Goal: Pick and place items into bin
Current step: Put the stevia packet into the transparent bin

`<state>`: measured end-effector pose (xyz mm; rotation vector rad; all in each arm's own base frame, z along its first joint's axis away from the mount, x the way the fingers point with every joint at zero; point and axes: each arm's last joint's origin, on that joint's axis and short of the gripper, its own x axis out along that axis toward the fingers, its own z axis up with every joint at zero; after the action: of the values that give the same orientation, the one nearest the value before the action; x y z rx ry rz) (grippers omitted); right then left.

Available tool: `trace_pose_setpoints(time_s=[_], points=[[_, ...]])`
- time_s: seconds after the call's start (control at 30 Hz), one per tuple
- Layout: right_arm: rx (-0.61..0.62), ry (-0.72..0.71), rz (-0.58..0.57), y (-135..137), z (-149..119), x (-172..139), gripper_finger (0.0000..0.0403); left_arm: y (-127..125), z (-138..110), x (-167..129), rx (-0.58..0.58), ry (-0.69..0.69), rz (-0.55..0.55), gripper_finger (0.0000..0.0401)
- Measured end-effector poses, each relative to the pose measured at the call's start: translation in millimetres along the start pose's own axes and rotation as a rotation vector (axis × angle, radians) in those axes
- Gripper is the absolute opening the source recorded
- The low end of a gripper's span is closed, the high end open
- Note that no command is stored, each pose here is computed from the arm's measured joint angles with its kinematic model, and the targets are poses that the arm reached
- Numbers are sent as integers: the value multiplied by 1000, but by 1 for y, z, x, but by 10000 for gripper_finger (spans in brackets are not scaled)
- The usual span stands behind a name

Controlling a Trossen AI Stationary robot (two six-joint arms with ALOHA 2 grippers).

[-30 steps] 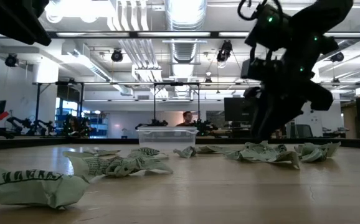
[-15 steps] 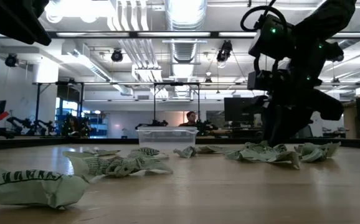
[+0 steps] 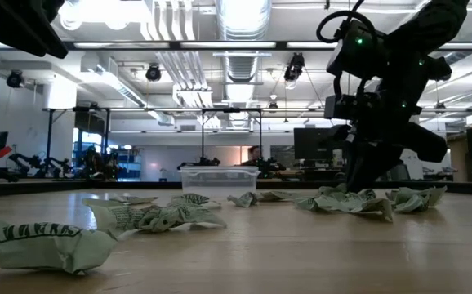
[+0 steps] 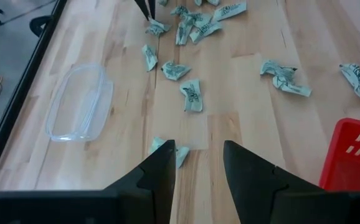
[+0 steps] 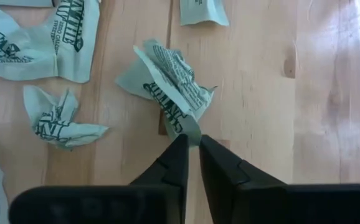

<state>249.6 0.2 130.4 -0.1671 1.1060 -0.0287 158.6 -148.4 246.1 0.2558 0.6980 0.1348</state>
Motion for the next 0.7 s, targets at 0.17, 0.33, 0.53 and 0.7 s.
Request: trace_pose_setpoints(time_s=[0.17, 0.33, 0.53, 0.7], points=[[-19, -2, -5, 0, 0, 0, 10, 0, 0, 0, -1, 0, 0, 118], [-23, 1, -47, -1, 0, -3, 9, 0, 0, 0, 0, 1, 0, 118], [-19, -63, -56, -4, 4, -17, 8, 0, -1, 0, 1, 2, 1, 118], [-21, -171, -154, -9, 12, -36, 8, 0, -1, 0, 3, -6, 15, 118]])
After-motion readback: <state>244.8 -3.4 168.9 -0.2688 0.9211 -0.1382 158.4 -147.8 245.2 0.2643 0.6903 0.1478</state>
